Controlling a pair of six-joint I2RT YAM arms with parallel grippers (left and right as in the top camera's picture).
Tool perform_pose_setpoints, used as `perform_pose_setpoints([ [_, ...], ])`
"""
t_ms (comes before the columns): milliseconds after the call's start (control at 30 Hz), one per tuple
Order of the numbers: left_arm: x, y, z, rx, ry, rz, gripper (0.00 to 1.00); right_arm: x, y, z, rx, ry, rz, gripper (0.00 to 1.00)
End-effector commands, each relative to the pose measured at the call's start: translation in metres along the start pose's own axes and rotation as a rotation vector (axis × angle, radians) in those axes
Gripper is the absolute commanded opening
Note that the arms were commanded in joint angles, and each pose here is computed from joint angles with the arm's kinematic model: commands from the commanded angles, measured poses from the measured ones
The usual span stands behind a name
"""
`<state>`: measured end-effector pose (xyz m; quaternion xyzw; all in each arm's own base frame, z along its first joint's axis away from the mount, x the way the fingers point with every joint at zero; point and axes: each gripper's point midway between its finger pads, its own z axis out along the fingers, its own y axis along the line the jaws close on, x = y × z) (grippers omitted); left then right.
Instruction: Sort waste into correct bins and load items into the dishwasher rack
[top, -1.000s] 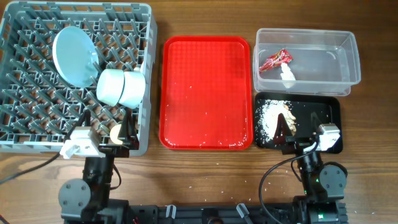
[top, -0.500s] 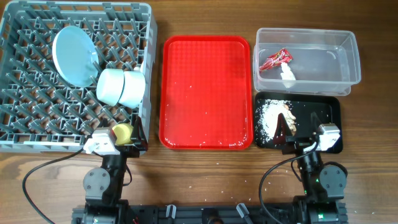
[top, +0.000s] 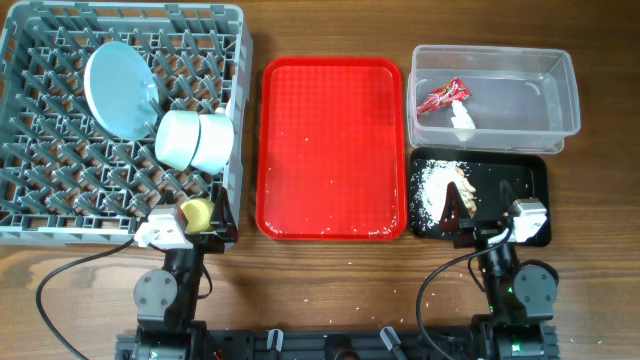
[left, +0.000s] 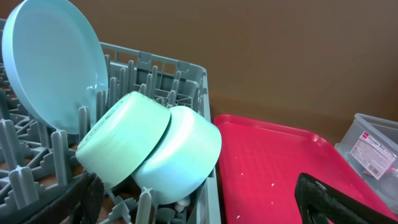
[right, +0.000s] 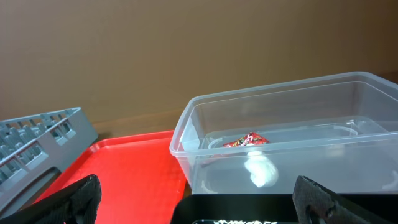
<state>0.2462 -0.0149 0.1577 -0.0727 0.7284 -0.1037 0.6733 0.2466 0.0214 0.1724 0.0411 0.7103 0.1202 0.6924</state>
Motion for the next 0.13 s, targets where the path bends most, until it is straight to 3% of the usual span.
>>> perform_pose_setpoints([
  [0, 0.0006, -0.0011, -0.0004, 0.008, 0.002, -0.009, 1.0, -0.0019, 0.0014, -0.0004, -0.01, -0.009, -0.018, 1.0],
  [100, 0.0006, -0.0011, -0.0004, 0.008, 0.002, -0.009, 1.0, -0.0019, 0.0014, -0.0004, -0.01, -0.009, -0.018, 1.0],
])
